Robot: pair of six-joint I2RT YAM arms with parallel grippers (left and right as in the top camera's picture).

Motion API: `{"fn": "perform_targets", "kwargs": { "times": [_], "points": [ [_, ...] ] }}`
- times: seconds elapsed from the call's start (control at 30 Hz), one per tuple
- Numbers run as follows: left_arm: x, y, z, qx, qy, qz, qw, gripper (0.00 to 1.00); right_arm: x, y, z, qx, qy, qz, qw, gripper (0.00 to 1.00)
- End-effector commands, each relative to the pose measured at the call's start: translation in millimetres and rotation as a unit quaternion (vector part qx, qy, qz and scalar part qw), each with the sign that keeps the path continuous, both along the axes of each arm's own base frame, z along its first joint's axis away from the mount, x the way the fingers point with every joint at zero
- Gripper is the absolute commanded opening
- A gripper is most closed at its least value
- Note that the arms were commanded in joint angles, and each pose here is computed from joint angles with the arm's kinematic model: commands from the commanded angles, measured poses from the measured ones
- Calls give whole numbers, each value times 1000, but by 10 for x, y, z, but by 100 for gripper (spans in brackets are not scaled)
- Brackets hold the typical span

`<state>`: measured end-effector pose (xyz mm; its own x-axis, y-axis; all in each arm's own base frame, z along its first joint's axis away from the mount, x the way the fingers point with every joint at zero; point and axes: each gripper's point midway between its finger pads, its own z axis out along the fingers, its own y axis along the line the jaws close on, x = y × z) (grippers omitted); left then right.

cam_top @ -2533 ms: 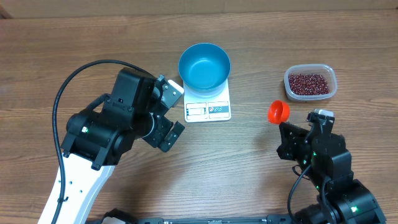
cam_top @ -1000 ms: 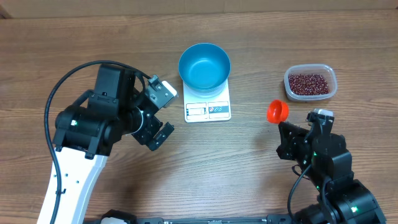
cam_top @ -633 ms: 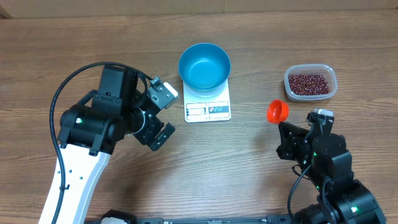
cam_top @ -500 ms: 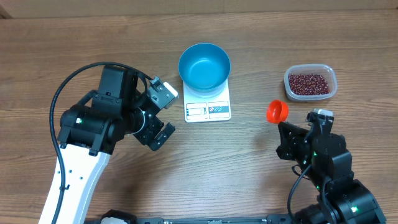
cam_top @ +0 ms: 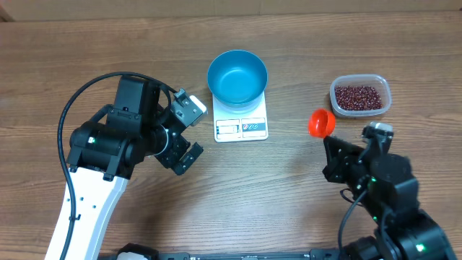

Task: Scoop item into bowl and weigh 150g on scale

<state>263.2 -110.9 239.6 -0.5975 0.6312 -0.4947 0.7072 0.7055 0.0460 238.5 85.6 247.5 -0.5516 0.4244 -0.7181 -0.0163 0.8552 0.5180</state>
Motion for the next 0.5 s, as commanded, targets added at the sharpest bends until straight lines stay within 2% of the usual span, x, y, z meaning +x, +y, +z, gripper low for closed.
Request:
{"fn": "perform_targets", "kwargs": {
  "times": [0.0,0.13,0.47],
  "points": [
    [-7,-18,-24,-9,8,2,1000,100,-45,96,346,75,-15,4,997,4],
    [-6,-19,-24,-9,8,2,1000,100,-113,226,382,119,4,29,992,4],
    [-6,-19,-24,-9,8,2,1000,100,-182,297,326,125,23,51,991,4]
  ]
}}
